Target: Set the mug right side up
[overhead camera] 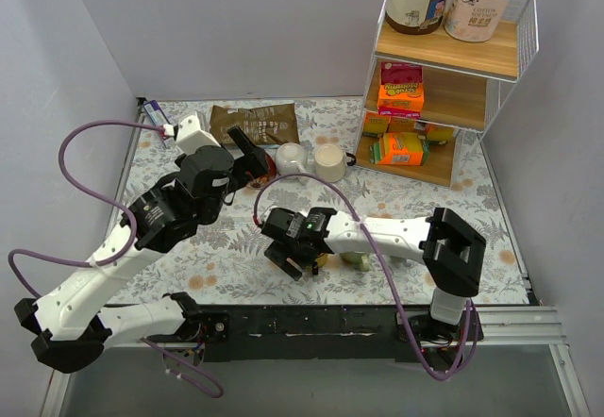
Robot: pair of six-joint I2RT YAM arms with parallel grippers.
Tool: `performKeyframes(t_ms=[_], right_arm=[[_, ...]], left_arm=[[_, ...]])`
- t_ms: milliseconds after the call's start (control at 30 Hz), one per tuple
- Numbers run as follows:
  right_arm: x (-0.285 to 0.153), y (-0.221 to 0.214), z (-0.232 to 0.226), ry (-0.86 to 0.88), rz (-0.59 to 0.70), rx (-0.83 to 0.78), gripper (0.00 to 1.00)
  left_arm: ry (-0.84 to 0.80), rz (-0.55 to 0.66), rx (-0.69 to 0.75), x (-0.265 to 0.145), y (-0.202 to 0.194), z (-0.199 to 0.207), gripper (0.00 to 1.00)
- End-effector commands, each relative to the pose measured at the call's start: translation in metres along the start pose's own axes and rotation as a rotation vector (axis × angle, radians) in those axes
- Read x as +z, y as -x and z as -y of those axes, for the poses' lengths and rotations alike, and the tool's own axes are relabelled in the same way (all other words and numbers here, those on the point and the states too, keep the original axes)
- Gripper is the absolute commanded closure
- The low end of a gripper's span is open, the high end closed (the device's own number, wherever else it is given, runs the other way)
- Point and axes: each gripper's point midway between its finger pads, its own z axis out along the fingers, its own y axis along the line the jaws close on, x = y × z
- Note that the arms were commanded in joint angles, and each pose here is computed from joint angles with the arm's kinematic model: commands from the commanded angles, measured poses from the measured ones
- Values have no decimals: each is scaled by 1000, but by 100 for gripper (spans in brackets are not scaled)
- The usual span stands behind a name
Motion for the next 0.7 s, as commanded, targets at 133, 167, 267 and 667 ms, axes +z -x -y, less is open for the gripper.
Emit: performKeyframes(t_ms=[133,167,267,667], right_arm=[[-70,41,-8,118,230,36,3],[-77,45,-7,126,257,40,2],[-99,50,-3,150,319,64,1],[-164,44,76,165,553,395,2]], left_arm=[[-34,-83,4,29,1,15,2],[-16,-76,-6,38,6,9,2],[22,-130,-15,66,-2,-4,2],[207,-237,-143,154,-28,-103,2]])
